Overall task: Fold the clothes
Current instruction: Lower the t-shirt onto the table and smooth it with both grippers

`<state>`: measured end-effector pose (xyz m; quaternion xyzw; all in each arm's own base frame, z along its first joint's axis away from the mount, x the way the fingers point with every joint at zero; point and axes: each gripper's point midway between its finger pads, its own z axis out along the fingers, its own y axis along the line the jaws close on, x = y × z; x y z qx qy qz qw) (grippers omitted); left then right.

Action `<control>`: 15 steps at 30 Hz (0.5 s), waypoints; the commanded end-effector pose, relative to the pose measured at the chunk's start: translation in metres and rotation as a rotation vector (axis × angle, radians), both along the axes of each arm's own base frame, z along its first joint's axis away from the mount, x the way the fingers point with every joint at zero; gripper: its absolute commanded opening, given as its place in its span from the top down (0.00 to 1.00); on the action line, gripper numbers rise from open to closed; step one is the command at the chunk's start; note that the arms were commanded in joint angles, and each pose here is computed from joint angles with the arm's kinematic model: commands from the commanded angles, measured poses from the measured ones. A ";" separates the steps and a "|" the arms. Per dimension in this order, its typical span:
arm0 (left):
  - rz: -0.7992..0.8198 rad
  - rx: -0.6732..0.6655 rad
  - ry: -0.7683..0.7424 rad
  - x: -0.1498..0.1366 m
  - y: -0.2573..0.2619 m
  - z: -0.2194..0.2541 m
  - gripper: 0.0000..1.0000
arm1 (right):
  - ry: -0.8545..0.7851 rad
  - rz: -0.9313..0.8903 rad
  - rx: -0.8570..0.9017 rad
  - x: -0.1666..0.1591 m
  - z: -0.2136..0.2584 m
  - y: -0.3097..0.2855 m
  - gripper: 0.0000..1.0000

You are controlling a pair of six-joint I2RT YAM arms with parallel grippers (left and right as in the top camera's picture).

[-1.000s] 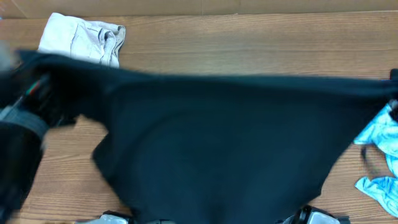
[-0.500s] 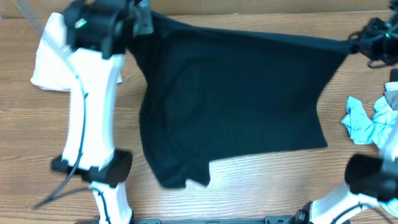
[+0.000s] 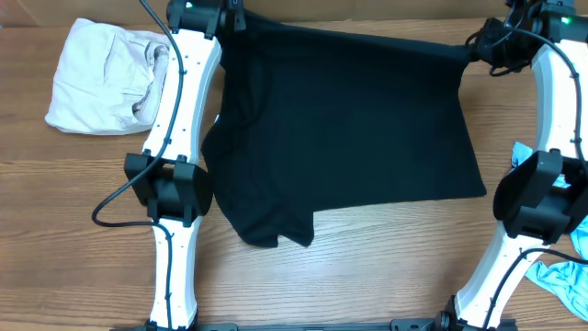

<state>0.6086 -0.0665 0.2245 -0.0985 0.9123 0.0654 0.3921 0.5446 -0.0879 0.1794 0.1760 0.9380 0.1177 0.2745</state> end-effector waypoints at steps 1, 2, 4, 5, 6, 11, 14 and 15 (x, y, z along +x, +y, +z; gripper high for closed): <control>0.005 -0.012 -0.032 -0.001 0.003 0.016 0.96 | -0.006 -0.035 -0.029 0.001 0.002 -0.012 0.96; -0.003 -0.016 -0.023 -0.002 0.002 0.014 0.96 | -0.001 -0.038 -0.028 -0.001 0.002 -0.014 0.96; -0.043 -0.022 0.008 -0.006 -0.004 0.010 0.96 | 0.022 -0.045 -0.022 -0.006 -0.001 -0.016 0.96; -0.062 -0.033 0.030 -0.009 -0.007 0.007 0.96 | 0.040 -0.049 -0.017 -0.010 -0.004 -0.018 0.96; -0.078 -0.046 0.055 -0.014 -0.010 0.003 0.96 | 0.060 -0.055 -0.012 -0.015 -0.006 -0.020 0.96; -0.124 -0.083 0.219 -0.044 -0.018 -0.021 0.96 | 0.162 -0.086 0.016 -0.041 -0.017 -0.031 0.96; -0.120 -0.073 0.324 -0.066 -0.014 -0.034 0.96 | 0.225 -0.103 0.034 -0.058 -0.023 -0.036 0.96; -0.119 -0.069 0.357 -0.073 -0.013 -0.038 0.96 | 0.246 -0.098 0.037 -0.063 -0.025 -0.037 0.96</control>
